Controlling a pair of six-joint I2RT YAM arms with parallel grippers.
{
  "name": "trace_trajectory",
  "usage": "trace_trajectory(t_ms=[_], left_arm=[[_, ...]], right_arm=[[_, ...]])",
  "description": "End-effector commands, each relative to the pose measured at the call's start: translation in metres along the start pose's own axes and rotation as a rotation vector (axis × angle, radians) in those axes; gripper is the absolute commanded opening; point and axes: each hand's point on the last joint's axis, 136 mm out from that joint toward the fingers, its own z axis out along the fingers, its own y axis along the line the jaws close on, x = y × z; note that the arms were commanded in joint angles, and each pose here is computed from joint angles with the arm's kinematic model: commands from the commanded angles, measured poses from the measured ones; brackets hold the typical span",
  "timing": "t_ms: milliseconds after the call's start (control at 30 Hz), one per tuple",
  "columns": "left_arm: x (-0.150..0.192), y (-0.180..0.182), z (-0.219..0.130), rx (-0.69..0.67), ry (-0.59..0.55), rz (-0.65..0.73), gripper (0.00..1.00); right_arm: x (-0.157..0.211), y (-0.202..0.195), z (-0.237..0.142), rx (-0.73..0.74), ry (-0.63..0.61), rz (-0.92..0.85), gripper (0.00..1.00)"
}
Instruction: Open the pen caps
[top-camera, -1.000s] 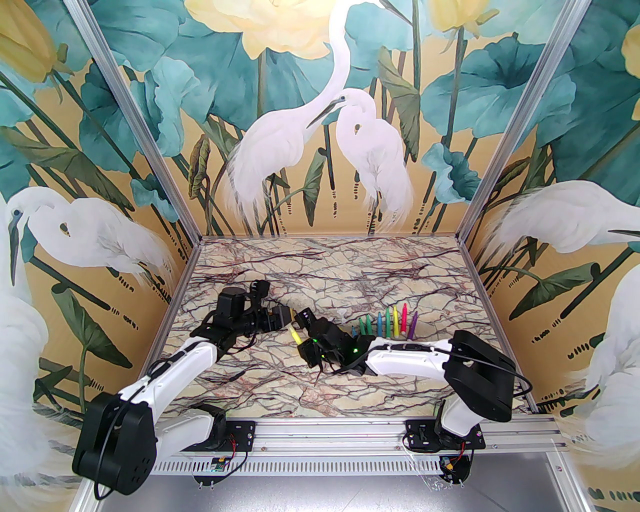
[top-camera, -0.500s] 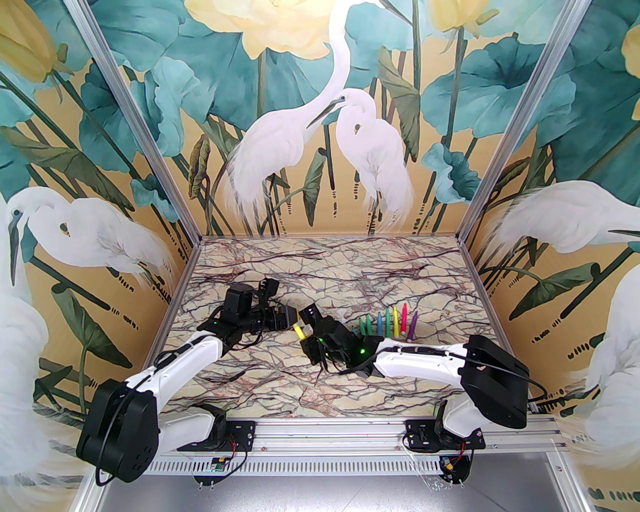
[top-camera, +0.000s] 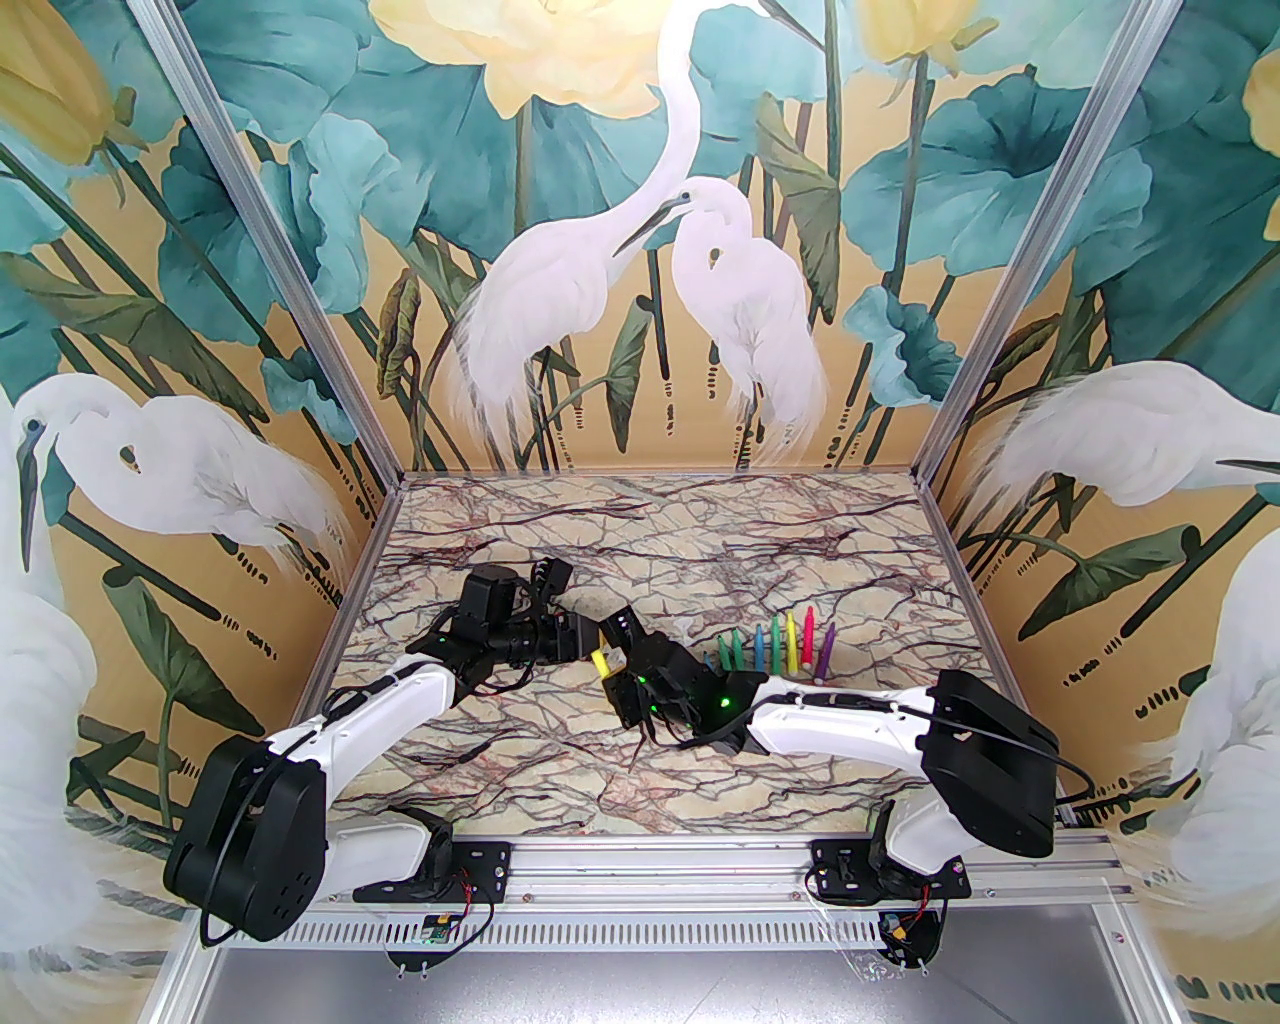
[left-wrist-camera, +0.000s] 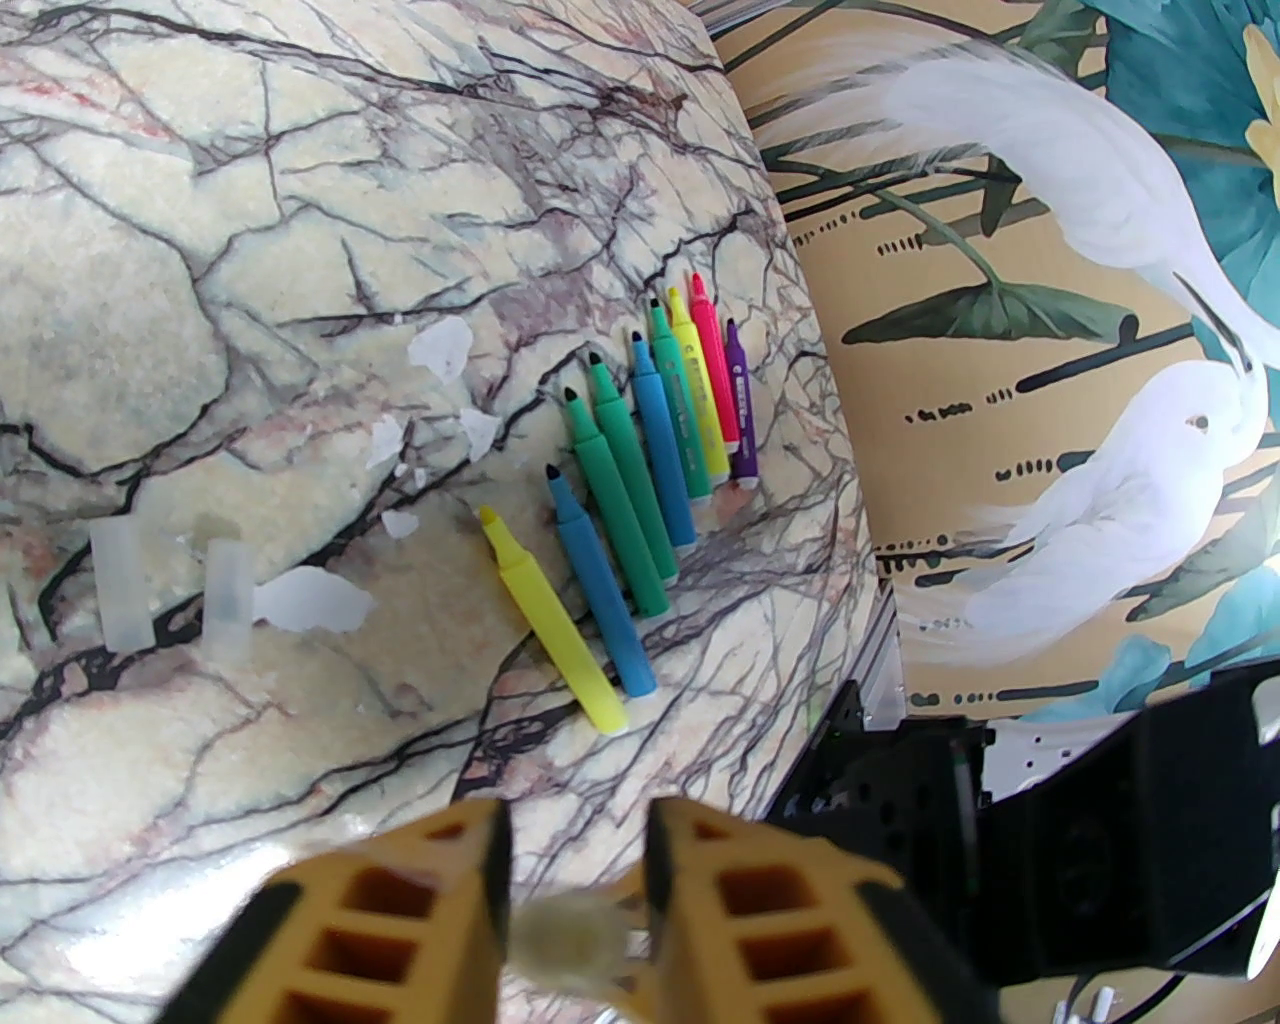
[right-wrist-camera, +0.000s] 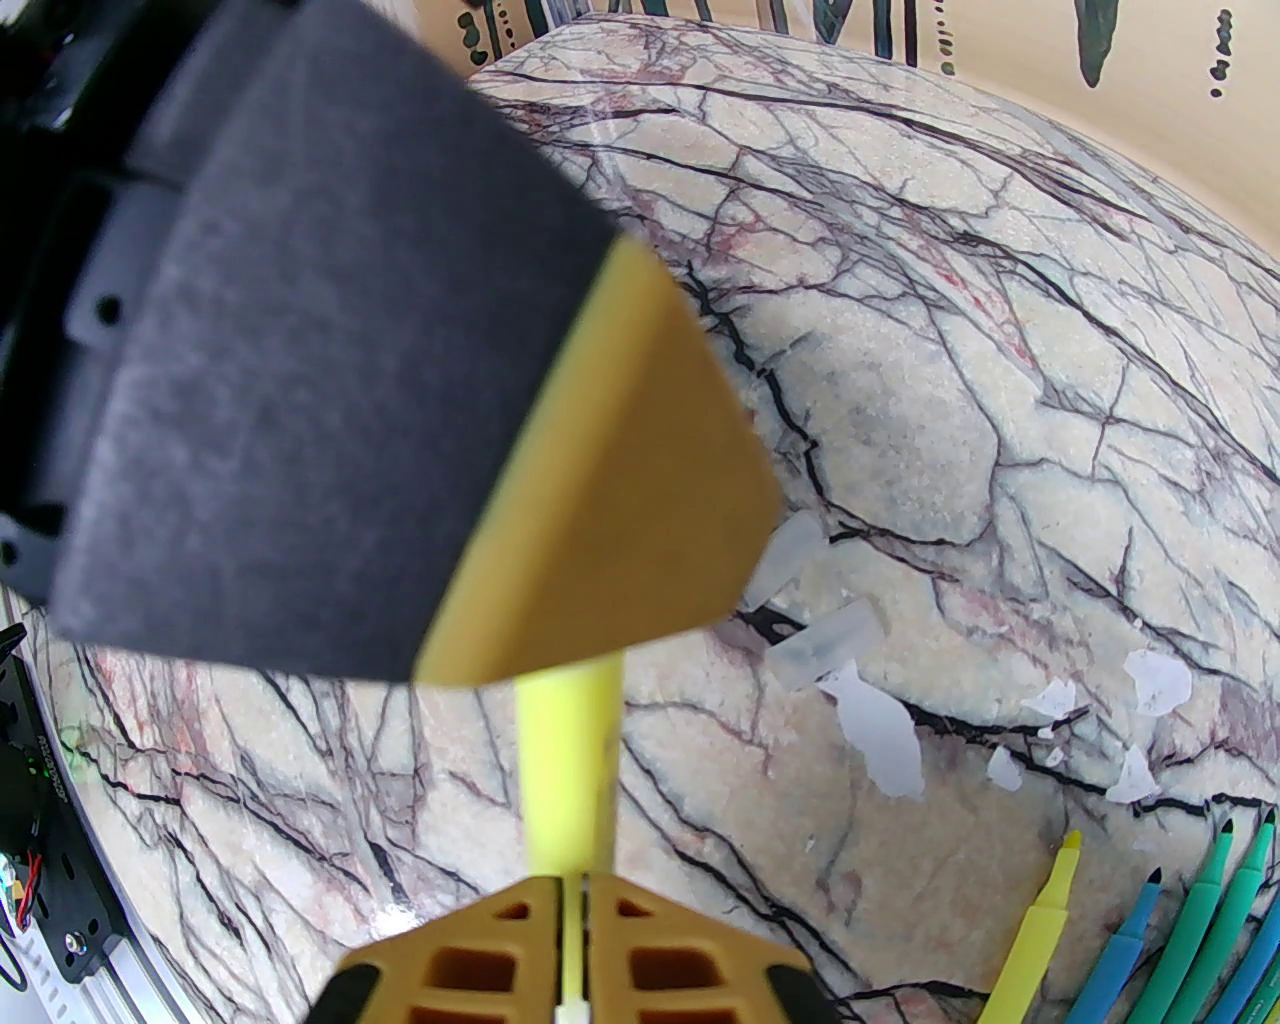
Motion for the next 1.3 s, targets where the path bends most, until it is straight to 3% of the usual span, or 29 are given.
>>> trace_trajectory(t_ms=[0,133,367,633,933,1267], left_arm=[[-0.006,-0.015,0.0,0.05,0.0,0.031,0.2],[-0.006,-0.015,0.0,0.049,0.0,0.032,0.16],[-0.006,-0.02,-0.001,0.072,0.007,0.032,0.11],[-0.005,-0.038,-0.003,0.158,0.022,0.043,0.09],[0.0,-0.056,-0.009,0.227,0.034,0.081,0.09],[-0.003,-0.066,-0.013,0.264,0.023,0.093,0.08]], right_arm=[[-0.014,-0.001,-0.007,0.008,-0.052,0.001,0.08],[-0.014,-0.004,-0.009,0.018,-0.055,0.006,0.15],[-0.011,-0.007,-0.013,0.009,-0.061,0.025,0.38],[-0.006,0.004,-0.01,-0.074,-0.032,0.028,0.43],[-0.006,0.013,-0.005,-0.119,-0.022,0.028,0.39],[-0.001,0.012,-0.01,-0.127,-0.011,0.019,0.12]])
